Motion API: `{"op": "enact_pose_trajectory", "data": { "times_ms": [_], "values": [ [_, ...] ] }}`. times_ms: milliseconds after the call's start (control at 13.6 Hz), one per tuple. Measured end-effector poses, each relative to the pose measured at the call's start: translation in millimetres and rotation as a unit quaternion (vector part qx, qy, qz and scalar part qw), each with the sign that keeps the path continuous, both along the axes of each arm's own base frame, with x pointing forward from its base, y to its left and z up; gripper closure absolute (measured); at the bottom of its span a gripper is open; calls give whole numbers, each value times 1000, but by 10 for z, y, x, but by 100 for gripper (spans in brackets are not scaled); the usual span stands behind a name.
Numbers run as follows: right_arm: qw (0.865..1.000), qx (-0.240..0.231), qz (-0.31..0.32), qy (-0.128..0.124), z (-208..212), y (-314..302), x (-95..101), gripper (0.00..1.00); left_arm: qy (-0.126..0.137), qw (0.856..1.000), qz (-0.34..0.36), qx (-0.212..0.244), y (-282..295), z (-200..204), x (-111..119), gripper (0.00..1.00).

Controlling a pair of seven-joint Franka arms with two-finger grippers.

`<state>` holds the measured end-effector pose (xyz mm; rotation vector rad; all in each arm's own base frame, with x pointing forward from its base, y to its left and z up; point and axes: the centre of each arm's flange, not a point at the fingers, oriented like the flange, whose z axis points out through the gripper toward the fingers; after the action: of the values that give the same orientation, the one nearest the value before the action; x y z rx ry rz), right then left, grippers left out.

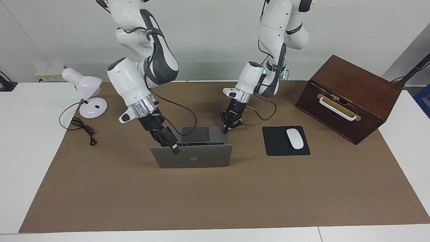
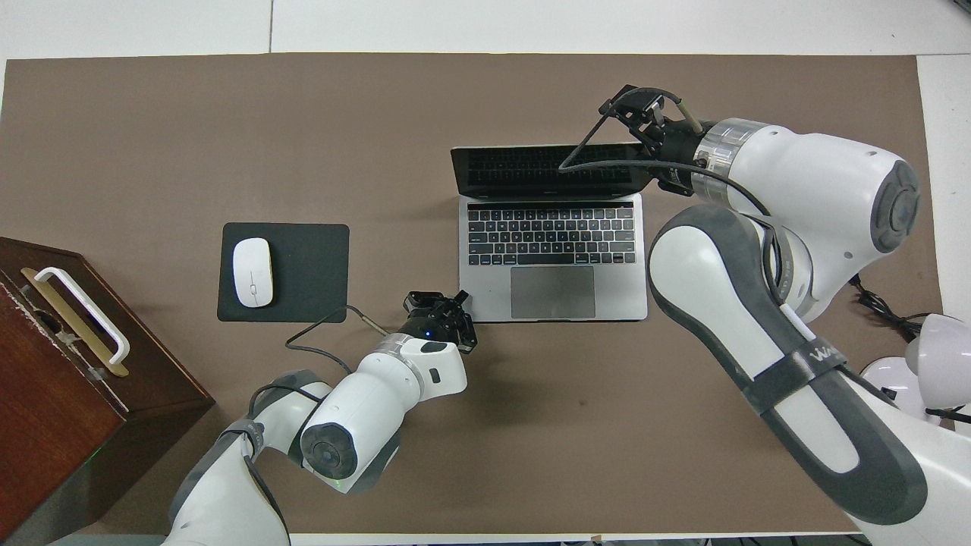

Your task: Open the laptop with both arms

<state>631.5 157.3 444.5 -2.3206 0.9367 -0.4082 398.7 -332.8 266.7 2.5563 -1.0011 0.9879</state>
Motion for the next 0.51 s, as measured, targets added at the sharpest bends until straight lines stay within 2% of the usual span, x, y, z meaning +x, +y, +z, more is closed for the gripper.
{"op": "enact_pose_trajectory", "data": {
  "times_ms": [294, 514],
  "values": [
    [999, 2, 25, 42, 89, -74, -10, 0, 0, 1000, 0, 0, 0, 0, 0, 99],
    [997, 0, 30, 71, 499, -203, -94, 0, 0, 1000, 0, 0, 0, 0, 0, 99]
  ]
}}
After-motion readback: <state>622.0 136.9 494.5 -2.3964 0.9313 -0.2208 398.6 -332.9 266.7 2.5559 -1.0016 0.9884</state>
